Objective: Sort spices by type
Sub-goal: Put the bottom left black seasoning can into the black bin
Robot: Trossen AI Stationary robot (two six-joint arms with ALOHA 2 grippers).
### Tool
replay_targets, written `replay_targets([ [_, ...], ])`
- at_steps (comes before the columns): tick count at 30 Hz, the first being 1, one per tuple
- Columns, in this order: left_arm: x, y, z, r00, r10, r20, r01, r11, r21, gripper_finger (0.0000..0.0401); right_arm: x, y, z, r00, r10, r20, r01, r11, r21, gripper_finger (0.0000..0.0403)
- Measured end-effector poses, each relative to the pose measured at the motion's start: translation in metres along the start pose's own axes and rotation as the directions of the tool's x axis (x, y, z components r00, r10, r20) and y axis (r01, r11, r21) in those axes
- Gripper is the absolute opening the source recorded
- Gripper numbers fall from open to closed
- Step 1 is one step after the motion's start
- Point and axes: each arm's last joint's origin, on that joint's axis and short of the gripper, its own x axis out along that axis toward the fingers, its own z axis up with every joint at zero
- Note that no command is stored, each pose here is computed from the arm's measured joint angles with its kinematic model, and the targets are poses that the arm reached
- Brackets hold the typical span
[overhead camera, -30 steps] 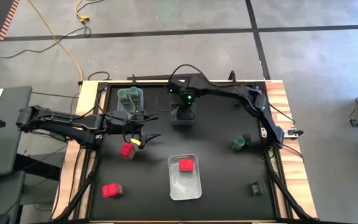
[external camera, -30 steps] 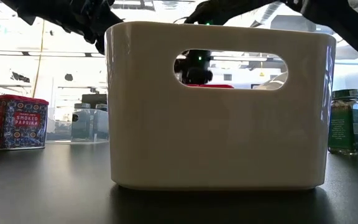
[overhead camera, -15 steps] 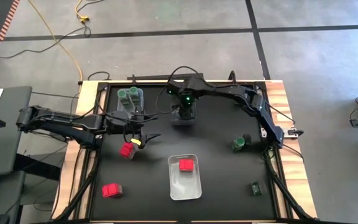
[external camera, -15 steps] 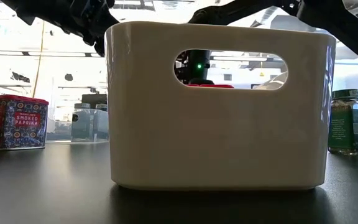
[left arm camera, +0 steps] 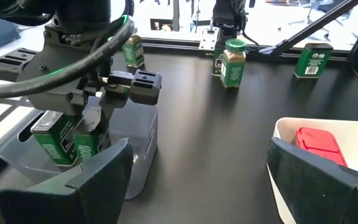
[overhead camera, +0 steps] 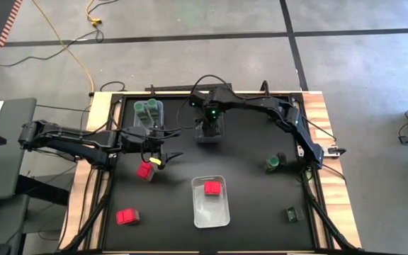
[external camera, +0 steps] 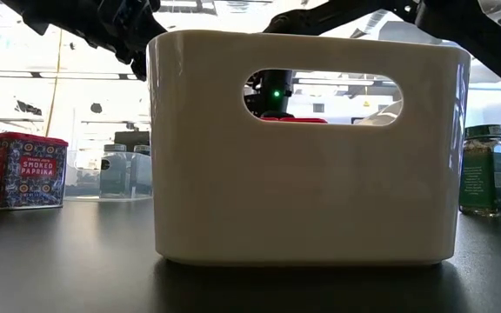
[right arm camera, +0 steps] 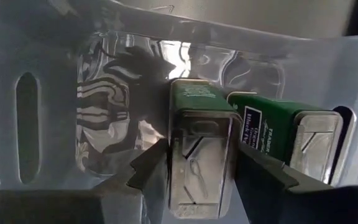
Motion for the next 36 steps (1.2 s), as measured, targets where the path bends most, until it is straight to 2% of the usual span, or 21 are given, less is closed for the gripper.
replay_targets([
  [26,0.0,0.0,0.0,1.0,0.0,-0.005,0.0,1.0,0.001,0.0352,0.001,-0.013,-0.003,0.999,-0.032,0.03,0.031,0.999,0.025,0.0194],
  [36,0.0,0.0,-0.001,1.0,0.0,-0.005,0.0,1.0,0.001,0.0352,0.002,-0.024,-0.01,0.999,-0.037,0.023,0.035,0.996,0.088,0.0194],
])
